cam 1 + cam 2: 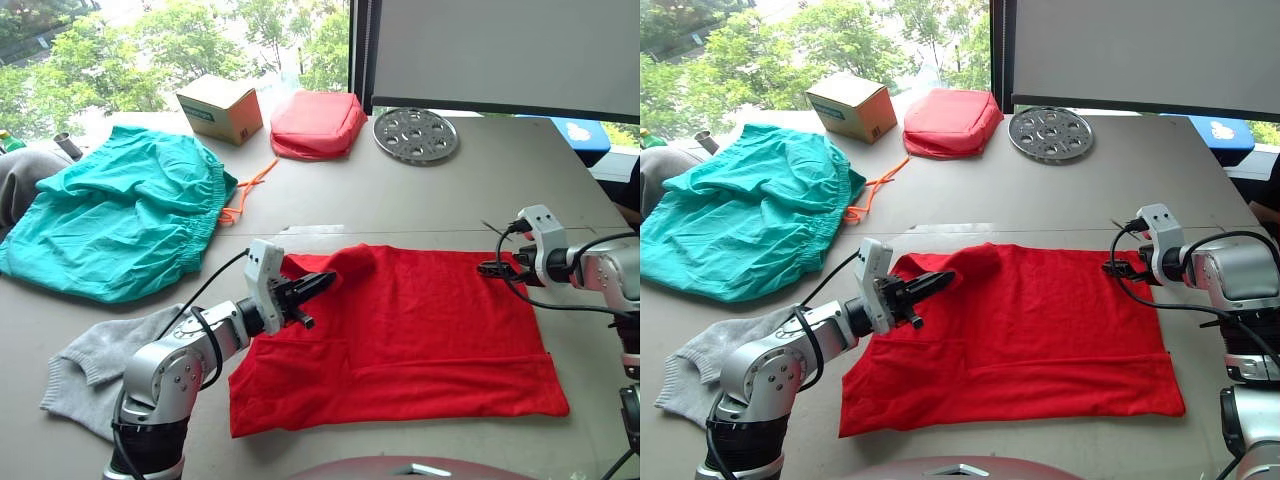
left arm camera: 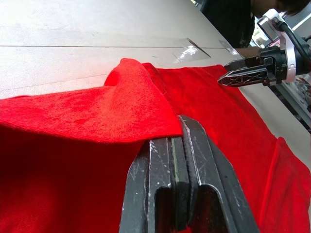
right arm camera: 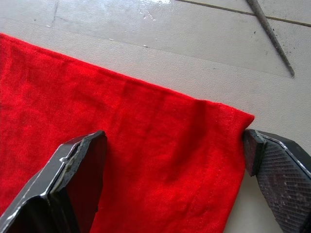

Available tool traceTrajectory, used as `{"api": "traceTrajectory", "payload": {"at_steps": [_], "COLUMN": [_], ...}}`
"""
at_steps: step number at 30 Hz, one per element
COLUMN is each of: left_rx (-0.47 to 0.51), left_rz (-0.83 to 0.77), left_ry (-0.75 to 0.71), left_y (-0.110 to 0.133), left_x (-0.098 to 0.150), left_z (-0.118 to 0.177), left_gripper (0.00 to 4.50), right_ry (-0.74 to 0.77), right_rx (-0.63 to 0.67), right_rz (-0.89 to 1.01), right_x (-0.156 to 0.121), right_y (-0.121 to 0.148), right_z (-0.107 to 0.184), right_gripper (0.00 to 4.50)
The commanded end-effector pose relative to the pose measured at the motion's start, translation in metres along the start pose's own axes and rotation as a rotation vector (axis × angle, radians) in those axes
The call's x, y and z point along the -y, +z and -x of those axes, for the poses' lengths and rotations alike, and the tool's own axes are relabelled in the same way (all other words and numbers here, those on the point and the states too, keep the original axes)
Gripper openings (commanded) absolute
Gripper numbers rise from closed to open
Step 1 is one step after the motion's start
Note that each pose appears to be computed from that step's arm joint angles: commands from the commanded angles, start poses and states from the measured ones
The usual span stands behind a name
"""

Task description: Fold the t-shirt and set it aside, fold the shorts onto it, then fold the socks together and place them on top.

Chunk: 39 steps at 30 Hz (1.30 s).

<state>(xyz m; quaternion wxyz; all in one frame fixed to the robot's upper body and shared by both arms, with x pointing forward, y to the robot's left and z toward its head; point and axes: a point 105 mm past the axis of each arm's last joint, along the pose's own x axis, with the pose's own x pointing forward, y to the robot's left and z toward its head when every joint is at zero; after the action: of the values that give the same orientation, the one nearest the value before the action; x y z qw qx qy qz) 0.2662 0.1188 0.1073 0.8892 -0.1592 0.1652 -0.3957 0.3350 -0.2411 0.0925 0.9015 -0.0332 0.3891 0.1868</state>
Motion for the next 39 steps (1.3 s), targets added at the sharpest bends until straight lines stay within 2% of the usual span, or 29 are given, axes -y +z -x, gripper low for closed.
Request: {"api": "traceTrajectory", "payload": {"at_steps": [1,2,4,6,7,8,13,16,19,23,32,39], "left_rx": [0.028,0.028,0.026,0.024,0.023,0.021,0.016,0.011,0.009,0.007,0.011,0.016], "left_rz": [-0.029,-0.03,-0.03,-0.032,-0.033,-0.036,-0.046,-0.054,-0.057,-0.059,-0.059,-0.057], "left_ry": [-0.024,-0.025,-0.025,-0.027,-0.028,-0.029,-0.033,-0.036,-0.041,-0.047,-0.046,-0.04], "left_y": [0.009,0.009,0.009,0.009,0.009,0.009,0.012,0.014,0.015,0.015,0.015,0.015], "left_x": [0.007,0.007,0.007,0.007,0.007,0.007,0.005,0.004,0.004,0.004,0.007,0.007], "left_z": [0.001,0.001,0.001,0.001,0.001,0.001,0.0,-0.001,-0.003,-0.004,-0.003,-0.002], "left_gripper": [0.0,0.0,0.0,0.0,0.0,0.0,0.0,0.0,0.0,0.0,0.0,0.0], "right_ry": [-0.003,-0.012,-0.042,-0.047,-0.05,-0.052,-0.09,-0.094,-0.089,-0.115,-0.209,-0.211], "right_rx": [0.034,0.037,0.039,0.055,0.071,0.085,0.131,0.113,0.092,0.09,0.096,0.076], "right_rz": [0.023,0.027,0.051,0.058,0.069,0.072,0.128,0.181,0.187,0.188,0.186,0.182], "right_x": [-0.002,0.0,0.004,0.004,0.003,0.002,0.002,0.003,0.004,0.007,0.026,0.028], "right_y": [0.006,0.006,0.004,0.004,0.005,0.006,0.008,0.004,-0.002,-0.002,0.007,0.006], "right_z": [0.003,0.004,0.007,0.01,0.012,0.015,0.023,0.025,0.022,0.019,0.02,0.018], "right_gripper": [2.77,2.48,1.41,0.5,0.19,0.08,0.08,0.08,0.96,2.87,2.87,2.87]}}
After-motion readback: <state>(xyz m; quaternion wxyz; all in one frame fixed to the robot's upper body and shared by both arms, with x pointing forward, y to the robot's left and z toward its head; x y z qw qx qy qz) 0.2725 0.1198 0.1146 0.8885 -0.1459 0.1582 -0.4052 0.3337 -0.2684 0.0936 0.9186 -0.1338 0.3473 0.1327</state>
